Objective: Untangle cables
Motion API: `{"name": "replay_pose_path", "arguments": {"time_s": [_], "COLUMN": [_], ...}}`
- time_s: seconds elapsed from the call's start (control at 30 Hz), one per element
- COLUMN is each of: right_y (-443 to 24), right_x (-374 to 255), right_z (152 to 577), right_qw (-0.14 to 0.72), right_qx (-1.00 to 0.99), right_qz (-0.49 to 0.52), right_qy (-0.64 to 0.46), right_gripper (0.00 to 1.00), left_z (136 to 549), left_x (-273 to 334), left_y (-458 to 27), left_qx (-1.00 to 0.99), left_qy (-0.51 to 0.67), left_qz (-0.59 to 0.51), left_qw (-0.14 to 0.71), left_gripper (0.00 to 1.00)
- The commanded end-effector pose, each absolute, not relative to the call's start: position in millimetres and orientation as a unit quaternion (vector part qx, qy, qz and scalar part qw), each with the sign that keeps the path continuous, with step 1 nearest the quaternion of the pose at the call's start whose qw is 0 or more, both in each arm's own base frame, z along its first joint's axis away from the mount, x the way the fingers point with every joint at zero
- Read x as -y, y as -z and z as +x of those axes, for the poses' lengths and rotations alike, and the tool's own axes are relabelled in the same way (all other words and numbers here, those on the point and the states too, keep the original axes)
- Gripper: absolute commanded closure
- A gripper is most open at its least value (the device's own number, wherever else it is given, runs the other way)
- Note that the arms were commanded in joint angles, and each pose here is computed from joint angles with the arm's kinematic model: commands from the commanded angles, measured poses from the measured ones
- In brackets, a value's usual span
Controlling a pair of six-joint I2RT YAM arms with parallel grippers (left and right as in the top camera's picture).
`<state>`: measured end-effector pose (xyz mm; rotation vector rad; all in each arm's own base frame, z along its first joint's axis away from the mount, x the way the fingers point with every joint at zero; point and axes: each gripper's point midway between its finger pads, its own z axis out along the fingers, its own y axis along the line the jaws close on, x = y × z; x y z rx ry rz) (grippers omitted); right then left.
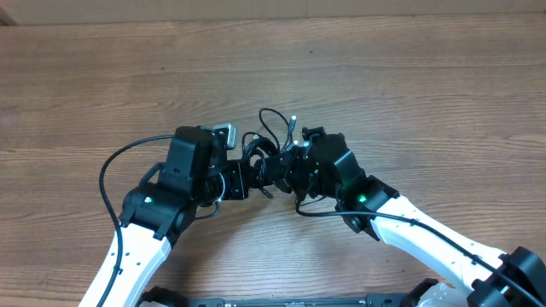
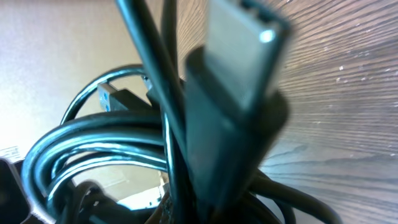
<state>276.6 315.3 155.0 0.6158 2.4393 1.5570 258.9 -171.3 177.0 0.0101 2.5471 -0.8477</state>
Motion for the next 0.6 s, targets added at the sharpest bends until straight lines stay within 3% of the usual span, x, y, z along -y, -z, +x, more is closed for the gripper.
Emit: {"name": "replay_pose_path", "arguments": {"time_s": [0.0, 0.1, 0.33, 0.57], "right_y": [-157, -156, -151, -149], "right_x": [-309, -308, -305, -304], "right_z": [292, 292, 292, 291], "right_qw": [0.141, 0.141, 0.146, 0.145], "right_qx": [-0.821, -0.822, -0.829, -0.832], "right_qz": [0.217, 0.218, 0.217, 0.216], "right_qy": [-0.509, -0.507, -0.494, -0.491], "right_gripper": [0.96, 0.96, 0.96, 0.96], "left_z": [239, 238, 215, 214], "left_x": [203, 207, 239, 238], "left_y": [-204, -208, -253, -250], "left_qx": [-0.895, -0.888, -0.791, -0.784], "left_qy": [0.386, 0.399, 0.503, 0.489], "left_qz": [0.079, 0.087, 0.253, 0.283], "left_qw": [0.208, 0.209, 0.241, 0.258], "left_gripper": [0.96, 0.96, 0.96, 0.96]}}
